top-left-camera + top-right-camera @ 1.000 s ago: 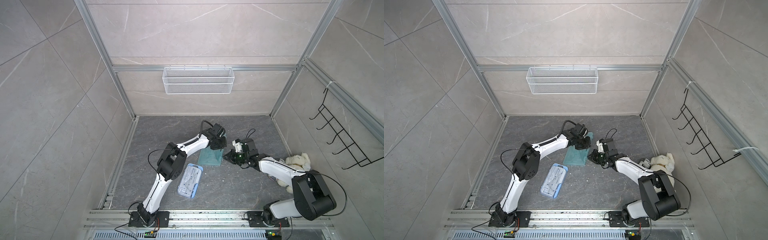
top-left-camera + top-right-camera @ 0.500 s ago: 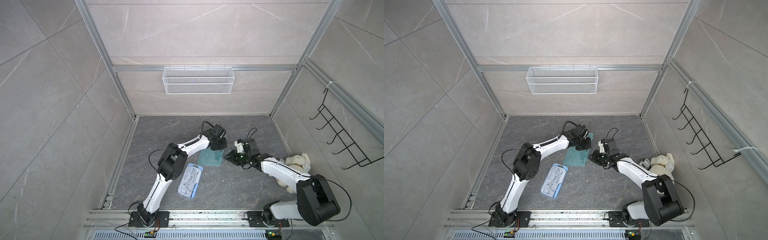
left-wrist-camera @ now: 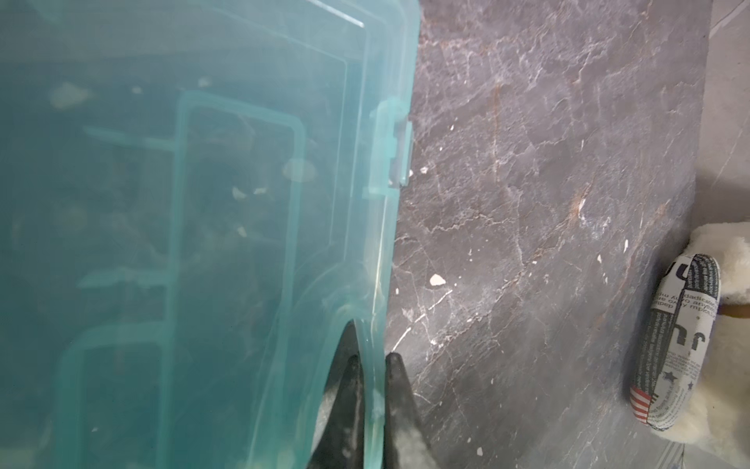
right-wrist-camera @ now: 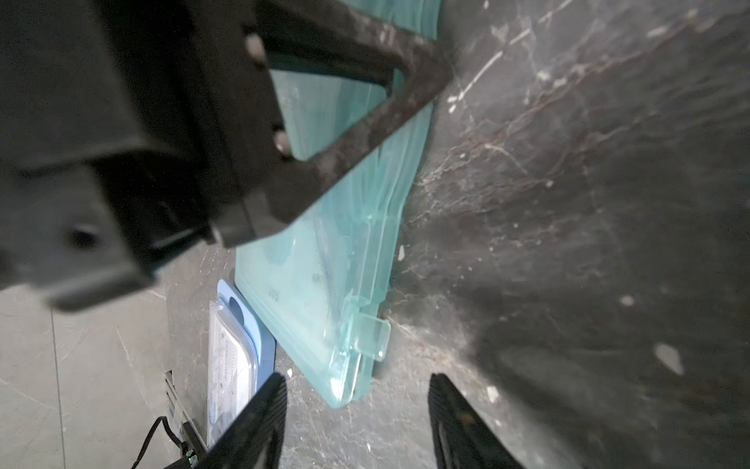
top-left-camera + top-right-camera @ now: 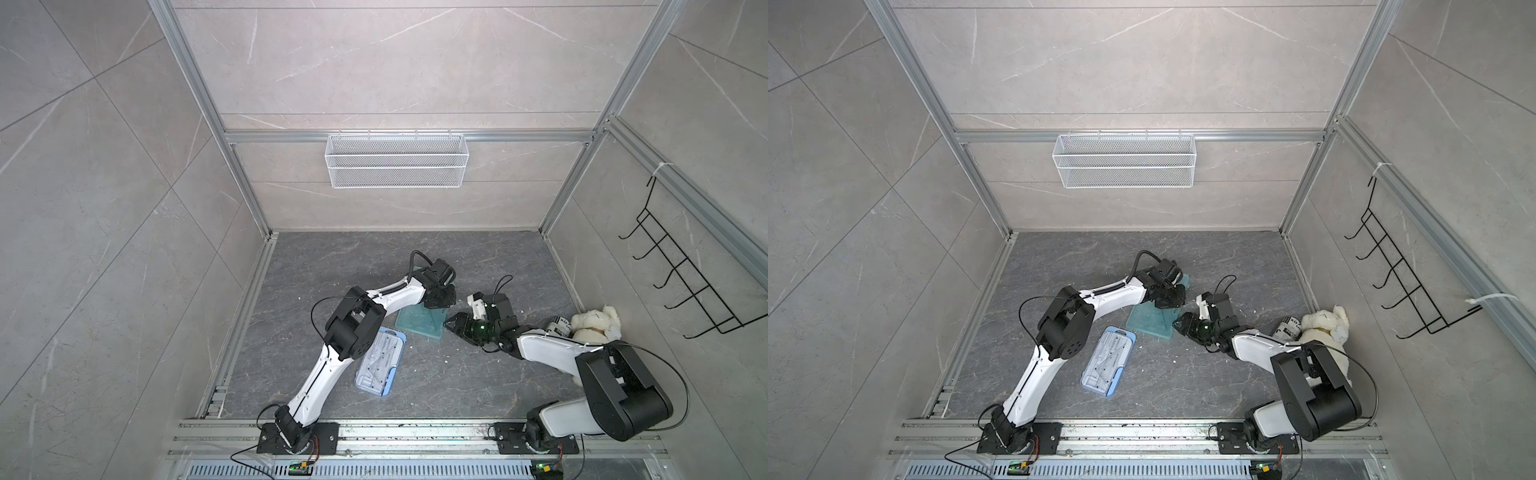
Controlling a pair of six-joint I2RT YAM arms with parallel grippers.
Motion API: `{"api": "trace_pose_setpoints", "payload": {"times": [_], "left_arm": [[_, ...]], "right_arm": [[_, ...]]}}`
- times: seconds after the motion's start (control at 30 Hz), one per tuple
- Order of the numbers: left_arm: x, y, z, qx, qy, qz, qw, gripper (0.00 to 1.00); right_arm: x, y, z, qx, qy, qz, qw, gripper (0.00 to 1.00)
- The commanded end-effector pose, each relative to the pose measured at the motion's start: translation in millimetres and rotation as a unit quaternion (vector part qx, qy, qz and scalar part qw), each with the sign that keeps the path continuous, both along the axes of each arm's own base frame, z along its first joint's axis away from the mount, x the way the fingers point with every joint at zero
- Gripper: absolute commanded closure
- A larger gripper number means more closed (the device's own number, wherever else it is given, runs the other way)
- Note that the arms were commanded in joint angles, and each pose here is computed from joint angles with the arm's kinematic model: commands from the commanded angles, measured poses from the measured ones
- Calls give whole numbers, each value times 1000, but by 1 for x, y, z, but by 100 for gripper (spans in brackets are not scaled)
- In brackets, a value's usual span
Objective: Open the ruler set and take out the ruler
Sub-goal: Open the ruler set box at the center of the board.
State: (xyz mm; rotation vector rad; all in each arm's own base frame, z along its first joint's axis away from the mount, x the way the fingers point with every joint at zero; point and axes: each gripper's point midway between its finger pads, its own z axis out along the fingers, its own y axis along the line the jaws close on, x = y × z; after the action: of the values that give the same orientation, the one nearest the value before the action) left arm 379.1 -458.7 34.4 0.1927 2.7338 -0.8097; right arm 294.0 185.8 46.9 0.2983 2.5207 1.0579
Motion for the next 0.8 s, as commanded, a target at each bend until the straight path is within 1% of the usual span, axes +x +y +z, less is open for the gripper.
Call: {"api": "trace_pose_setpoints", "payload": {"times": [0.0, 0.03, 0.1, 0.17, 0.3, 0.4, 0.57, 0.67, 0.77], "left_arm": [[-3, -2, -11, 2, 20, 2, 1000, 100], [-3, -2, -10, 2, 20, 2, 1000, 100], [-3, -1, -8, 4, 17, 4, 1000, 93], [-4, -2, -6, 6, 13, 1, 1000, 87], [-5, -2, -6, 9, 12, -2, 1000, 81], [-6, -3, -7, 12, 12, -5, 1000, 79], [-7, -5, 1, 10, 4, -8, 1000, 75], [-6, -4, 9, 9, -2, -8, 1000, 73], [-5, -2, 19, 10, -12, -9, 1000, 69]], "right_arm": [[6, 9, 1, 32, -18, 2, 999, 41], [6, 9, -2, 33, -15, 1, 999, 40], [6, 10, -6, 36, -12, 0, 999, 40], [6, 10, -9, 40, -11, -1, 999, 40], [8, 12, -13, 48, -10, -4, 999, 40], [8, 12, -16, 49, -8, -5, 999, 40], [8, 13, -20, 50, -7, -5, 999, 40], [9, 14, -21, 54, -6, -6, 999, 40], [11, 15, -20, 60, -8, -6, 998, 40]]}}
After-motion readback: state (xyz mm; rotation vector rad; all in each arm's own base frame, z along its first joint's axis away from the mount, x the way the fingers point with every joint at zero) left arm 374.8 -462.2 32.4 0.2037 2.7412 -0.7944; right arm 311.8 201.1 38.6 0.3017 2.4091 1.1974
